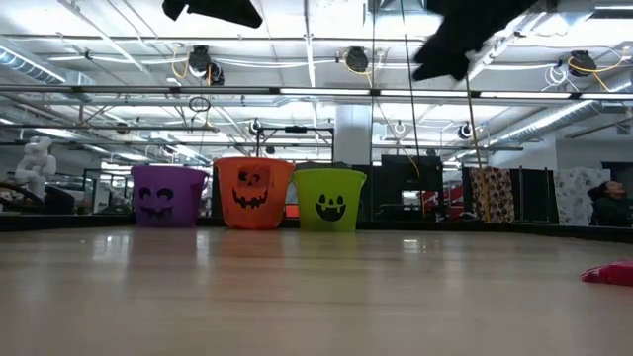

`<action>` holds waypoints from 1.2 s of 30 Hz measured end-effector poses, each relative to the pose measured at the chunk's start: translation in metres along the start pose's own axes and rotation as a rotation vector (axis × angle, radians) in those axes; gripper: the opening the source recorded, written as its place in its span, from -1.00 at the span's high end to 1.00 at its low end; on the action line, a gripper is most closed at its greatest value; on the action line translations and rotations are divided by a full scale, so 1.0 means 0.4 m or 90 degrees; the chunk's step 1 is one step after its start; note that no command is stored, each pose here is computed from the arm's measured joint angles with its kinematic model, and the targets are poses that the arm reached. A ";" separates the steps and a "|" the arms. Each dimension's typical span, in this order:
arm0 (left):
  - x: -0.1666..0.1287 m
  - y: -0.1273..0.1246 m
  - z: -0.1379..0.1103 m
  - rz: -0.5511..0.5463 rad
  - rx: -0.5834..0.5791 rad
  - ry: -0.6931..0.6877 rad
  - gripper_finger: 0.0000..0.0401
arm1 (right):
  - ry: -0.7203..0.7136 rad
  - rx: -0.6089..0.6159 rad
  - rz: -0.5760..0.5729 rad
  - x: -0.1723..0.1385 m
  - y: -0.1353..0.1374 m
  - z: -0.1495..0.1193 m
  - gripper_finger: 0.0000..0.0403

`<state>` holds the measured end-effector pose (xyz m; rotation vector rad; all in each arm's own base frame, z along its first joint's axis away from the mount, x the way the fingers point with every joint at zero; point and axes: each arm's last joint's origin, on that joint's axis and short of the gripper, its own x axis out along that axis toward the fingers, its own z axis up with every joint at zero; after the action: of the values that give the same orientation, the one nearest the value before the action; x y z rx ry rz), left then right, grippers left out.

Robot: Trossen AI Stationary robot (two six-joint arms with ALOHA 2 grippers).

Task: Sort candy by brand, put in halloween buckets
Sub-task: Put the red chocolate bar into the green bucket

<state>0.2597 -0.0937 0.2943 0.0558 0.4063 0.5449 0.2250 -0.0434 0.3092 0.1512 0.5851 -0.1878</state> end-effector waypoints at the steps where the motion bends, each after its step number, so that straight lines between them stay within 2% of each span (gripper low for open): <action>1: 0.000 -0.001 0.002 -0.002 -0.002 -0.003 0.94 | 0.014 0.013 0.028 -0.015 0.030 -0.019 0.00; 5: 0.000 -0.002 0.004 -0.009 -0.009 -0.005 0.94 | 0.051 0.060 0.117 -0.049 0.140 -0.112 0.07; 10: 0.000 -0.005 0.002 -0.034 -0.011 0.005 0.94 | 0.098 0.109 0.100 -0.051 0.248 -0.226 0.15; 13: 0.000 -0.005 0.003 -0.035 -0.011 0.005 0.94 | 0.129 0.113 0.099 -0.043 0.313 -0.278 0.18; 19: 0.000 -0.005 0.002 -0.035 -0.011 0.005 0.94 | 0.212 0.023 0.138 -0.011 0.440 -0.388 0.20; 25: 0.000 -0.005 0.002 -0.035 -0.010 0.005 0.94 | 0.232 -0.053 0.182 0.022 0.539 -0.490 0.15; 30: 0.000 -0.005 0.001 -0.034 -0.009 0.008 0.94 | 0.226 -0.133 0.154 0.036 0.599 -0.525 0.10; 36: -0.001 -0.009 -0.001 -0.066 -0.011 0.020 0.94 | 0.247 -0.241 0.080 0.055 0.640 -0.543 0.12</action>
<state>0.2610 -0.0971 0.2934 0.0091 0.4327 0.4468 0.1832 0.2447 0.1405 -0.1472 0.9832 0.0804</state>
